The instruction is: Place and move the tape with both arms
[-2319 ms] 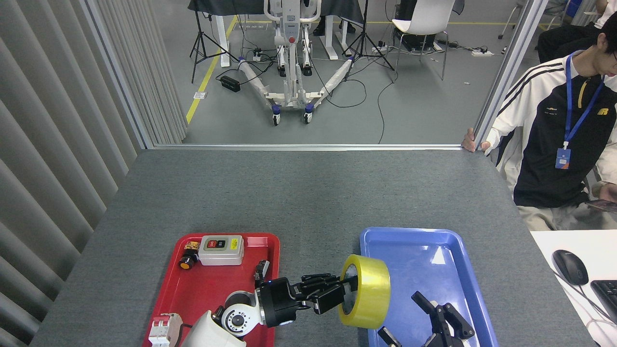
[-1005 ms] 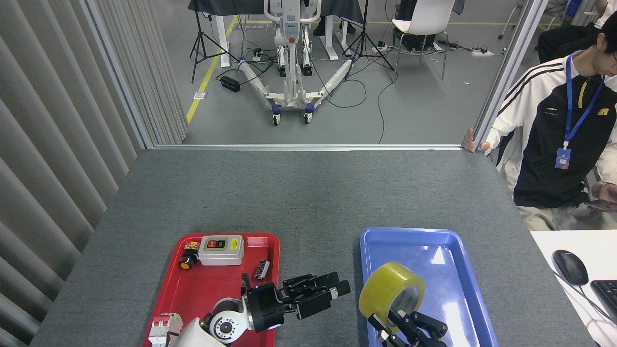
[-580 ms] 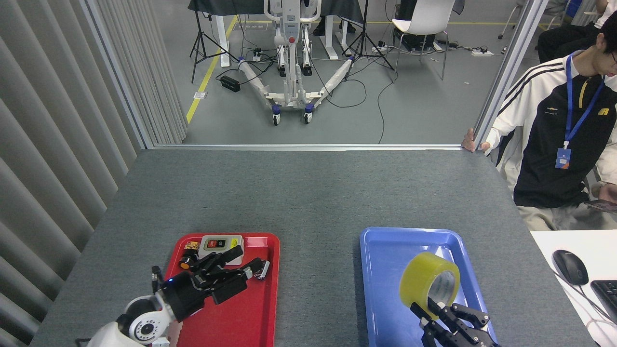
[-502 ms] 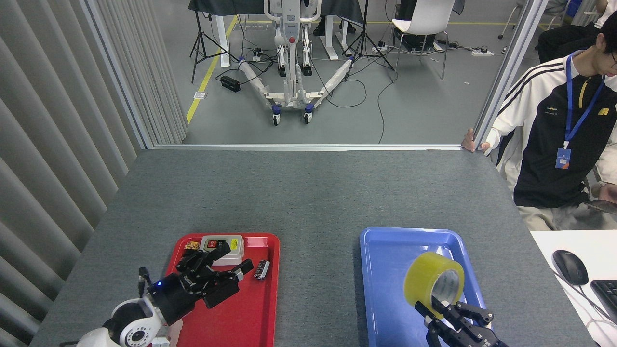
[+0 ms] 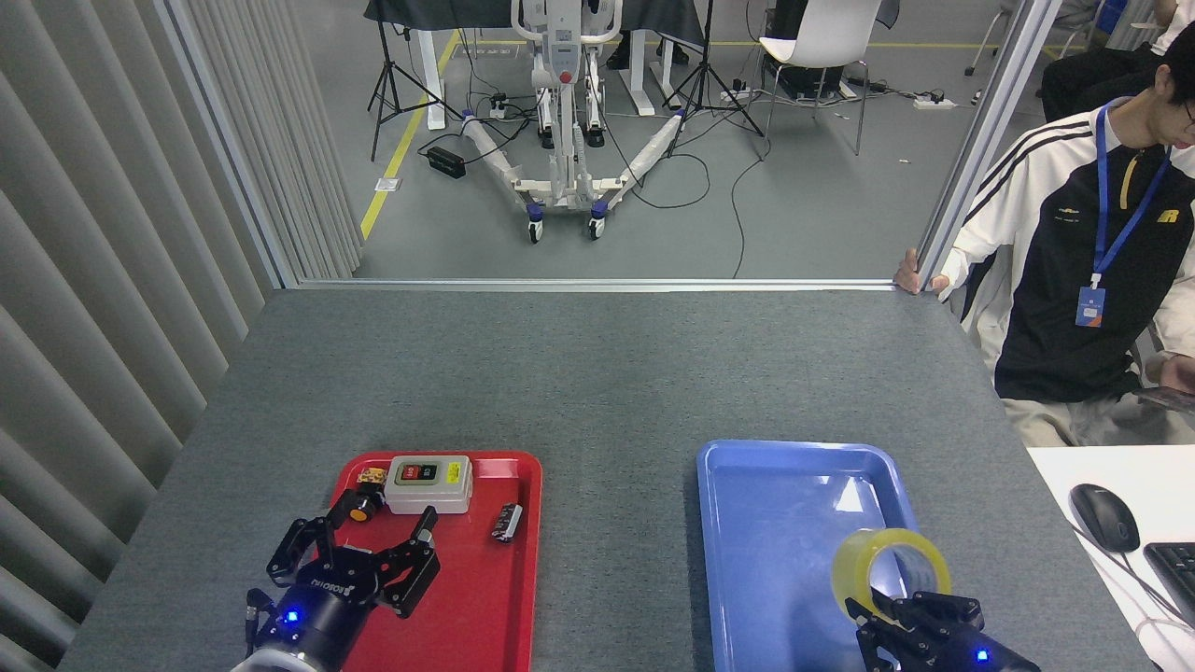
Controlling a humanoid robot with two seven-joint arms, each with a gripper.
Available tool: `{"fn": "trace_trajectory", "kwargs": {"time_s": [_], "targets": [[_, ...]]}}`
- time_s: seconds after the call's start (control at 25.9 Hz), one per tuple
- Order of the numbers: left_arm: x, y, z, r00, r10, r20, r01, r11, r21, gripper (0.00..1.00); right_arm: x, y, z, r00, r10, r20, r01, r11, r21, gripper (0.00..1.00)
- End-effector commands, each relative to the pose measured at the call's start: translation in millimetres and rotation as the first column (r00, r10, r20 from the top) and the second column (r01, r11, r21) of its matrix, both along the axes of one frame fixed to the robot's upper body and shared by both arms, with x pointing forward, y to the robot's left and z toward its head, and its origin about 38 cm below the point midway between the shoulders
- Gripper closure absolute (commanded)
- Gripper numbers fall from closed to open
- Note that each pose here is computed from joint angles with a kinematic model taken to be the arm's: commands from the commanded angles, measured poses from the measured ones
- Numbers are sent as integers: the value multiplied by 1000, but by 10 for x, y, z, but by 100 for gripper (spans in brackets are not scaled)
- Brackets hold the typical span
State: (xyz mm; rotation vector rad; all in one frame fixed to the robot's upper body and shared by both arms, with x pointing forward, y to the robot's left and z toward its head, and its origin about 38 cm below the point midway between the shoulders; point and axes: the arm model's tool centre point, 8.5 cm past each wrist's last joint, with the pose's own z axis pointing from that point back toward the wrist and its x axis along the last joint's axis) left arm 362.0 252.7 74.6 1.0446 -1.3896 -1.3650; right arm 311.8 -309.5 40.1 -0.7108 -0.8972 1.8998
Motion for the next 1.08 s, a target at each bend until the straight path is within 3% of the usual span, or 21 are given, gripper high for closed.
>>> {"fn": "trace_trajectory", "kwargs": {"time_s": [0.0,0.04,0.12,0.15,0.39,0.73,0.93,1.04], "targets": [[61,73,-37,995,82,-50,-81,997,14,0,150,-36,-32,996,-86,-22,85,996,-14,96],[60,54,-33,996,79,-51,-79,997,11,0,166,-46,-53,994,-104,-26,104,995,-13,75],[61,19,45,997,70,-21,-70,998,3,0,187,-91,-43,991,-132,-22,132,991,-16,20],[57,18,70,997,71,-10,-71,997,2,0,190,-95,-43,990,-141,-21,141,990,-15,0],[66,84,192,990,80,114,-80,997,-3,0,187,34,-75,993,-118,-23,118,993,5,0],[32,189,140,988,110,113,-110,994,-5,0,202,120,6,994,-102,35,97,990,105,0],[37,181,157,987,111,118,-111,994,-11,0,234,147,165,973,-141,183,105,975,196,0],[38,190,148,987,114,114,-113,994,-13,0,171,99,219,913,-243,329,137,939,314,0]]}}
